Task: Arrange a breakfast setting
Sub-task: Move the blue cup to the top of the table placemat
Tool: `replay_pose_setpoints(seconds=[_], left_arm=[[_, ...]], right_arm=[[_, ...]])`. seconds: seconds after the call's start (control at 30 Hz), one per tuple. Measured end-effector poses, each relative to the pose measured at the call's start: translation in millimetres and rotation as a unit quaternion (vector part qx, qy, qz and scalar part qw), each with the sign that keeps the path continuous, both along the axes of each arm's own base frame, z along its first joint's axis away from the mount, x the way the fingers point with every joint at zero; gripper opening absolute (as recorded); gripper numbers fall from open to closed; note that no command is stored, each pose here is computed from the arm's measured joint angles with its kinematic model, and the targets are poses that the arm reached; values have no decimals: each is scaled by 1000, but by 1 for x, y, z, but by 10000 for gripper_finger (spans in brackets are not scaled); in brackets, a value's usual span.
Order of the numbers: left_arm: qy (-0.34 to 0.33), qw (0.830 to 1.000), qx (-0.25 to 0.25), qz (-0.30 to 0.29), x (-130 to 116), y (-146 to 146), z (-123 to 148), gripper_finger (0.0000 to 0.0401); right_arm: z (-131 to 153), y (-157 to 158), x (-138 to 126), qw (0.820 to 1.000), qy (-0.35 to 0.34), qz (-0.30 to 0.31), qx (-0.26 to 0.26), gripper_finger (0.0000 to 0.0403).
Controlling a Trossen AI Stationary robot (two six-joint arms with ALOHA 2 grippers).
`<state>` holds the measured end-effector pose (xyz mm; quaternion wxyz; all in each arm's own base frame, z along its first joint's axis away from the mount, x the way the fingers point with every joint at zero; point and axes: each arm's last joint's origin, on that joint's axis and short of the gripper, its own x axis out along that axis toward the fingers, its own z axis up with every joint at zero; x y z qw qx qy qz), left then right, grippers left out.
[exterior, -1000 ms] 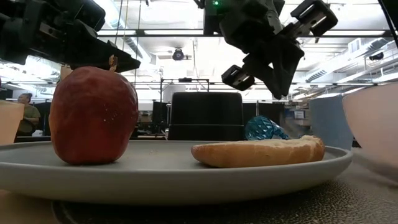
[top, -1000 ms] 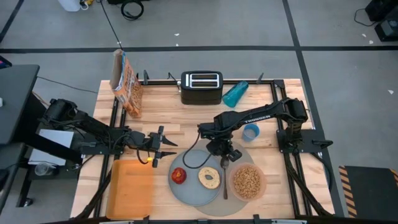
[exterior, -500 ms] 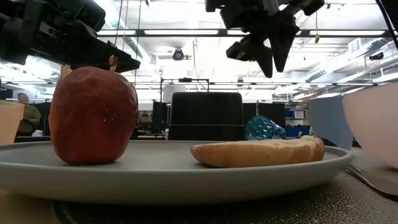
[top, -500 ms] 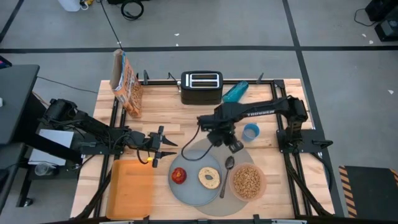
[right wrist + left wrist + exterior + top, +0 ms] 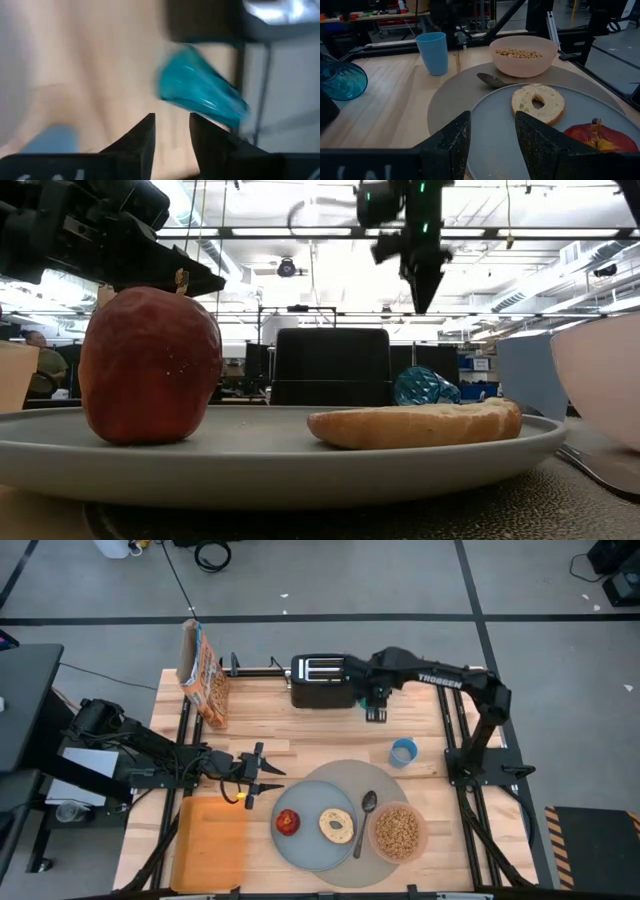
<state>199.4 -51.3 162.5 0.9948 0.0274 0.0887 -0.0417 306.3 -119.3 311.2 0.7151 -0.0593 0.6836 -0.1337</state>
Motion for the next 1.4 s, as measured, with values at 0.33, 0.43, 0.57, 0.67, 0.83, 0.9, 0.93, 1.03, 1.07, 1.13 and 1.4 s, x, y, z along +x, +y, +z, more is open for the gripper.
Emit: replay_pose_setpoints(seconds=[0.33,0.43,0.57,0.67,0.83,0.9,0.93,1.03,1.07,1.13,1.4], left_arm=[[12,1000,4,0,-1,0,-2,162],[15,1000,5,0,-1,0,-3,162],[19,1000,5,0,-1,0,-4,162],[25,1000,7,0,-1,0,-5,162],[29,1000,9,1,-1,1,-6,162],[29,1000,9,2,-1,1,-6,162],[30,1000,9,2,-1,1,-6,162],[34,999,10,2,-1,1,-7,162],[36,999,10,2,-1,1,-7,162],[36,999,10,2,-1,1,-7,162],[38,999,12,6,-2,1,-8,162]], right_arm=[[-46,-39,1,997,40,31,-57,201],[-50,-46,-2,990,68,105,-61,216],[-58,-62,-11,978,87,183,-41,227],[-59,-72,-19,968,138,196,-73,233],[-59,-82,-27,956,190,202,-98,230],[-62,-86,-29,959,190,191,-93,226],[-64,-89,-30,960,191,182,-90,225],[-70,-96,-36,970,180,154,-55,232],[-71,-98,-38,974,174,141,-44,239],[-74,-103,-40,978,167,122,-41,260],[-74,-100,-35,982,161,34,-91,343]])
